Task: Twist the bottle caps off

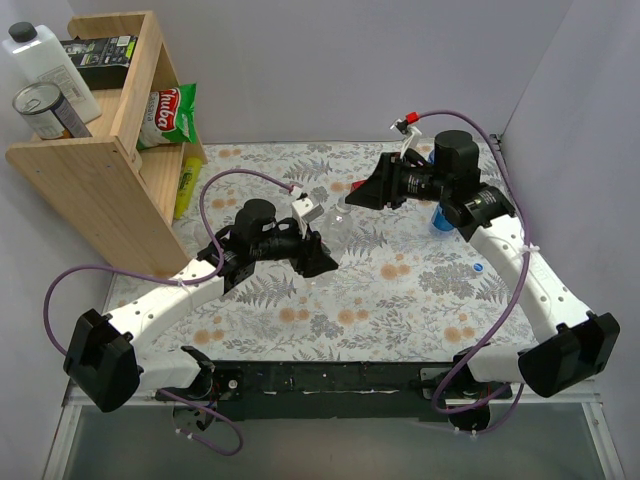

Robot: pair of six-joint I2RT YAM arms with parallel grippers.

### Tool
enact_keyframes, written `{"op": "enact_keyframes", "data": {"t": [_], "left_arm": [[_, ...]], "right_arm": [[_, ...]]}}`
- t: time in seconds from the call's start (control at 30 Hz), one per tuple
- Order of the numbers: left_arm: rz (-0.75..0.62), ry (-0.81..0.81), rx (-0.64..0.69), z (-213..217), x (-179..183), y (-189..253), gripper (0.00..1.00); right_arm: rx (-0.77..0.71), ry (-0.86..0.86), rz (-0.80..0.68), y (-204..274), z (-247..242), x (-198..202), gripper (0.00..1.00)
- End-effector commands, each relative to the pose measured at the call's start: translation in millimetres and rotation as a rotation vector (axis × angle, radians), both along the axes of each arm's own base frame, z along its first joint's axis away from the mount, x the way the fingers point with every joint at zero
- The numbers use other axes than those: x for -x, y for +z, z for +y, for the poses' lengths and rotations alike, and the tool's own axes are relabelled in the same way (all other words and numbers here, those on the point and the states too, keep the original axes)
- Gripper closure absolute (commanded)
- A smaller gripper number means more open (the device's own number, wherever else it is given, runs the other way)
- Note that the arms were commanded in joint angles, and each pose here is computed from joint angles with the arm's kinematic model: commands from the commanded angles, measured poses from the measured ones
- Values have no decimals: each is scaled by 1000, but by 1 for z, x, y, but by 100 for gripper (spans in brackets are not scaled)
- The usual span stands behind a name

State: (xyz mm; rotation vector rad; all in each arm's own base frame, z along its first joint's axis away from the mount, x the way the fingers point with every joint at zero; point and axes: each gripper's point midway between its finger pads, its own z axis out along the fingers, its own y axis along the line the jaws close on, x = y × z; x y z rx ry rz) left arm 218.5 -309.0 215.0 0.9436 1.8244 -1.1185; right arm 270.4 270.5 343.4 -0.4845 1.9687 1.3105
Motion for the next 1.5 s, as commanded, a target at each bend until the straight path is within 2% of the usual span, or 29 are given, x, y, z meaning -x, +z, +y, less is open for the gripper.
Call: {"op": "enact_keyframes", "data": {"t": [0.0, 0.57, 0.7, 0.73, 0.8, 0.83, 0.87, 0.9, 1.0, 1.07, 1.23, 1.37, 1.4, 1.47], "left_arm": [[-43, -26, 26, -6, 0, 18, 60], [-28, -3, 15, -6, -4, 14, 60], [-30, 9, 14, -5, -6, 15, 60], [-30, 16, 12, -4, -7, 14, 60], [-35, 22, 16, -4, -7, 16, 58], [-38, 31, 15, -3, -9, 16, 55], [-40, 38, 13, -3, -10, 16, 41], [-44, 46, 14, -2, -11, 17, 32], [-58, 97, 5, 2, -18, 17, 2], [-69, 133, 4, 6, -22, 19, 2], [-99, 203, 18, 14, -30, 29, 2], [-150, 238, 55, 24, -32, 46, 2], [-160, 245, 63, 26, -33, 47, 2], [-175, 263, 80, 30, -33, 52, 2]], "right_arm": [[-10, 18, -76, 21, 8, 1, 44], [69, 82, -69, 5, 34, 11, 48], [91, 88, -73, 2, 37, 11, 66], [97, 90, -71, 0, 38, 11, 77], [105, 85, -74, -2, 38, 11, 87], [115, 70, -74, -5, 37, 8, 98], [120, 58, -80, -5, 35, 8, 99], [126, 42, -91, -4, 32, 6, 99], [176, -82, -151, 3, 14, -4, 99], [213, -154, -201, 11, -4, -4, 99], [410, -499, -281, 6, -77, -22, 99], [564, -704, -324, -13, -137, -23, 99], [626, -740, -317, -32, -151, -26, 99], [636, -811, -320, -37, -175, -27, 99]]}}
